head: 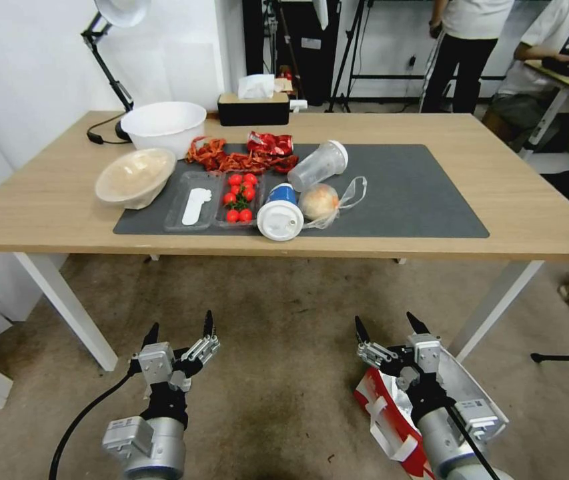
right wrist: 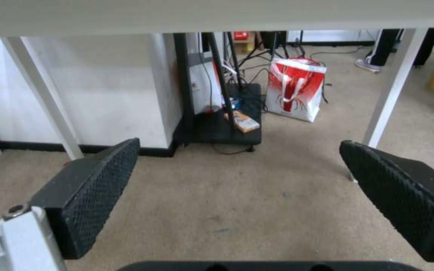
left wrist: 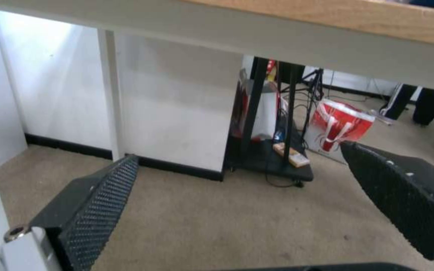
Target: Pick up the food delivery bag from the floor and place it on the table.
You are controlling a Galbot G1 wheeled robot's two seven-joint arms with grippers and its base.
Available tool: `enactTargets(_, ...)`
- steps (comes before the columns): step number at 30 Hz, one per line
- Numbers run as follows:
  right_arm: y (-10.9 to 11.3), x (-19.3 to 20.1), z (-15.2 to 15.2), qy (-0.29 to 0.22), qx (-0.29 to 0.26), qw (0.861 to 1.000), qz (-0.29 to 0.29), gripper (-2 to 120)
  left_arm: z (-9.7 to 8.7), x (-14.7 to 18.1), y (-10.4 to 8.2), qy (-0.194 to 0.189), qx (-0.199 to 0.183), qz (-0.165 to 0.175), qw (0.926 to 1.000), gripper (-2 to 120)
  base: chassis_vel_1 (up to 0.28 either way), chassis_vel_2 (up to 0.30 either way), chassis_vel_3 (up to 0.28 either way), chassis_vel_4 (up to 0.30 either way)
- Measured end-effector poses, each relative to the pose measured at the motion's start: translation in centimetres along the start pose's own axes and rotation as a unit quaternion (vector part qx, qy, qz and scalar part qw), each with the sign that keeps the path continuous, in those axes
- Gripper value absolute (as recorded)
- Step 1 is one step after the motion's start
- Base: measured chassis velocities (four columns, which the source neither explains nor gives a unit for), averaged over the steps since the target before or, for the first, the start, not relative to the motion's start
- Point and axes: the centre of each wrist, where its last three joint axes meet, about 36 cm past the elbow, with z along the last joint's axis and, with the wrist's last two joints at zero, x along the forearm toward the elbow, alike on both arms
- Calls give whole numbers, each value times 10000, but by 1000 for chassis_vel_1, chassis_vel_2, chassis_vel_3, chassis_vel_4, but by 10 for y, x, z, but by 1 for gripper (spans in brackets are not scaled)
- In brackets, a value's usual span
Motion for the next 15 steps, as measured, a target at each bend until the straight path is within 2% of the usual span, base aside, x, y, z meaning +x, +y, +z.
enactTargets(15, 1, 0, 3, 16, 10, 10000, -38, 100, 3, 0, 1, -2, -8, -34, 10000, 100, 0, 0, 0, 0)
